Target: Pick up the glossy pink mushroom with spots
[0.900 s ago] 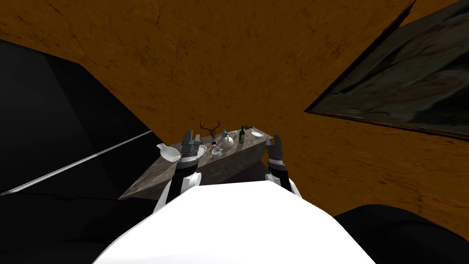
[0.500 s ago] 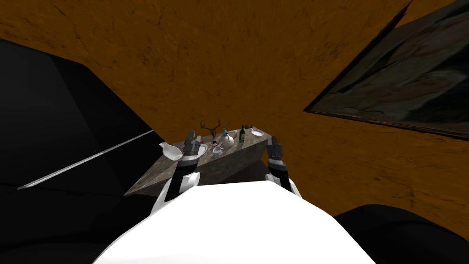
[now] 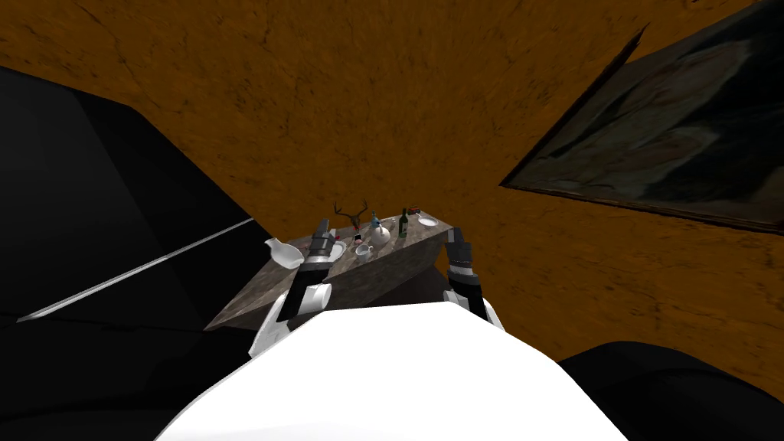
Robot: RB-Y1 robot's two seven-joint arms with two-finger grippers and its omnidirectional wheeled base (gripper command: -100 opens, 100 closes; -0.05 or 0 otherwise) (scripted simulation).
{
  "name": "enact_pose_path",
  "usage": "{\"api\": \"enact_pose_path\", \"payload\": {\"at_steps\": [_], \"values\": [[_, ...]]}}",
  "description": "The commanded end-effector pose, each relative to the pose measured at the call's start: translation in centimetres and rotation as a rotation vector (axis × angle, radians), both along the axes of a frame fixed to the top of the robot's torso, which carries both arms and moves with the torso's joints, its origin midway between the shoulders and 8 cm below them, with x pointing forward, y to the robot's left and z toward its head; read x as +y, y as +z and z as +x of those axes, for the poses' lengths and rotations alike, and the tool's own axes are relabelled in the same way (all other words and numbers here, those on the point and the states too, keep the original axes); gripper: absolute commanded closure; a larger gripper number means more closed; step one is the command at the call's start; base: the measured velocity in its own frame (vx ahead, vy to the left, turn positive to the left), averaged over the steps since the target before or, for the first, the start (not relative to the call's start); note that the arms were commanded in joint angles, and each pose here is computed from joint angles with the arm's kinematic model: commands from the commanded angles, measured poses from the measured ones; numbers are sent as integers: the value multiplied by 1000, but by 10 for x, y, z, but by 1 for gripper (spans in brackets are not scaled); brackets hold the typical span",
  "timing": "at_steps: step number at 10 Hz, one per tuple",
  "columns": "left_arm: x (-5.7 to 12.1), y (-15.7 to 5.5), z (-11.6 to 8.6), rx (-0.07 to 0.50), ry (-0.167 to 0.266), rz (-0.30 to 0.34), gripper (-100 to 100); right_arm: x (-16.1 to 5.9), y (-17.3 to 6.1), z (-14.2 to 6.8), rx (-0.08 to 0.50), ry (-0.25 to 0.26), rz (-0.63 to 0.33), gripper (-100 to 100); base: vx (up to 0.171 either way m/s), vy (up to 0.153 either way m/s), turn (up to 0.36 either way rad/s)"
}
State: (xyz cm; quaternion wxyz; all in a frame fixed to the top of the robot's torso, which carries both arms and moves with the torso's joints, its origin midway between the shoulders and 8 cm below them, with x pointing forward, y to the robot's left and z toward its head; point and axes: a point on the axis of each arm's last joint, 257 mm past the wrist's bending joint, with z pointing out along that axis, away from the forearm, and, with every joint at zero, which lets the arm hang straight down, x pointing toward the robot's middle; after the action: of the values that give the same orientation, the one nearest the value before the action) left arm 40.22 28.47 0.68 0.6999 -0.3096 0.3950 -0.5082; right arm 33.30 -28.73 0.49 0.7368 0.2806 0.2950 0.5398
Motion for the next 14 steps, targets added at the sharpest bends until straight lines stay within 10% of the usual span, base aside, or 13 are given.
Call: {"api": "enact_pose_path", "payload": {"at_steps": [1, 14], "values": [[10, -10, 11, 46, 16, 0, -100, 0, 0, 0, 0, 0, 0, 0, -13, 11, -118], [77, -83, 58, 351, 144, -56, -100, 0, 0, 0, 0, 0, 0, 0, -1, 7, -80]]}}
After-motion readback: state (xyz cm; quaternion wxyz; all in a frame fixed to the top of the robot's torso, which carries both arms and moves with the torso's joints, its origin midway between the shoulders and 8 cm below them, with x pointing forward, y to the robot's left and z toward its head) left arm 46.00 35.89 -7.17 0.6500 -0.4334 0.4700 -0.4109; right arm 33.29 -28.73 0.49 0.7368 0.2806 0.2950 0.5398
